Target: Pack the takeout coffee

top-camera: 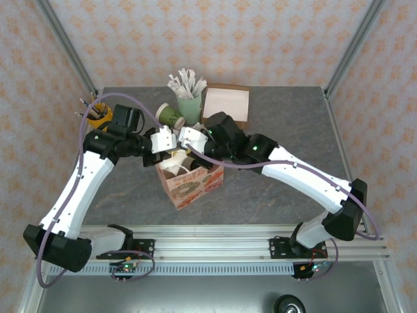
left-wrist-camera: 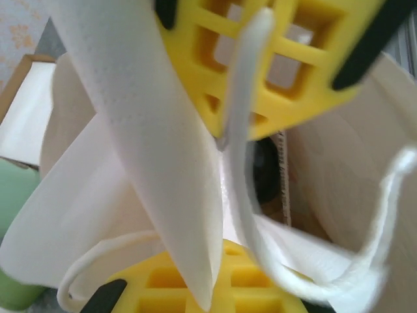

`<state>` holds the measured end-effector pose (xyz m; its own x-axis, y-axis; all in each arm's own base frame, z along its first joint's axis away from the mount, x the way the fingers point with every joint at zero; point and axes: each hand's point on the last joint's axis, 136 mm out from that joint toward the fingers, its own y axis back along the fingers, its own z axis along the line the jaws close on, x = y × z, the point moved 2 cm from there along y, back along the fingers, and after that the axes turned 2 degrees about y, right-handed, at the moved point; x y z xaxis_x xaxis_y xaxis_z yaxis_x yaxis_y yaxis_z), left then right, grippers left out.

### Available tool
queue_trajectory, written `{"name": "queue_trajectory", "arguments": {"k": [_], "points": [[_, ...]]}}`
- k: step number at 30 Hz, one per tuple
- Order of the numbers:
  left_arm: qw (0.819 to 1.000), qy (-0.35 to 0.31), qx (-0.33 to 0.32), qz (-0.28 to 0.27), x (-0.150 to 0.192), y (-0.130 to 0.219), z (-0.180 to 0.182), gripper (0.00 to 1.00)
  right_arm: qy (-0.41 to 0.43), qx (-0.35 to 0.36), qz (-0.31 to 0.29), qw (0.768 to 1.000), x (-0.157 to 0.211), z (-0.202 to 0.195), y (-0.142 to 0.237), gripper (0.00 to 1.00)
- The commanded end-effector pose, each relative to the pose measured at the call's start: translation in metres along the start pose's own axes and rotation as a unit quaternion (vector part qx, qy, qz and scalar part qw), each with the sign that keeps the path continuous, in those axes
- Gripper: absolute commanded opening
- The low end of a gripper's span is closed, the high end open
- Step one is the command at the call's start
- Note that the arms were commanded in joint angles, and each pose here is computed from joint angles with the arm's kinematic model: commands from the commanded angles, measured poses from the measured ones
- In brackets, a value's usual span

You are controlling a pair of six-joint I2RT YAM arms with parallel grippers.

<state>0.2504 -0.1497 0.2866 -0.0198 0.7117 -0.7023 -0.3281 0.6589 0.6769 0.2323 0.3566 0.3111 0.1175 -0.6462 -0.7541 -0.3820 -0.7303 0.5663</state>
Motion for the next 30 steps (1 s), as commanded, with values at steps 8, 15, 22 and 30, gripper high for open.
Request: {"name": "queue_trajectory", "arguments": {"k": [8, 15, 22, 30], "points": [[0.989, 0.001, 0.026, 0.145, 0.029, -0.020, 0.015, 0.44, -0.009, 0.047, -0.009, 0.999, 0.003, -0.014, -0.004, 0.00], [0.998, -0.029, -0.038, 0.038, -0.015, -0.030, 0.060, 0.66, -0.025, 0.103, -0.047, 0.993, 0.005, -0.042, 0.002, 0.00], [0.998, -0.044, -0.039, -0.028, -0.059, 0.009, 0.094, 0.88, -0.017, 0.121, -0.045, 0.991, 0.007, -0.057, 0.008, 0.00], [0.995, -0.032, -0.092, -0.027, -0.042, 0.035, 0.086, 1.00, -0.024, 0.082, -0.032, 0.996, 0.013, -0.044, 0.003, 0.00]]}}
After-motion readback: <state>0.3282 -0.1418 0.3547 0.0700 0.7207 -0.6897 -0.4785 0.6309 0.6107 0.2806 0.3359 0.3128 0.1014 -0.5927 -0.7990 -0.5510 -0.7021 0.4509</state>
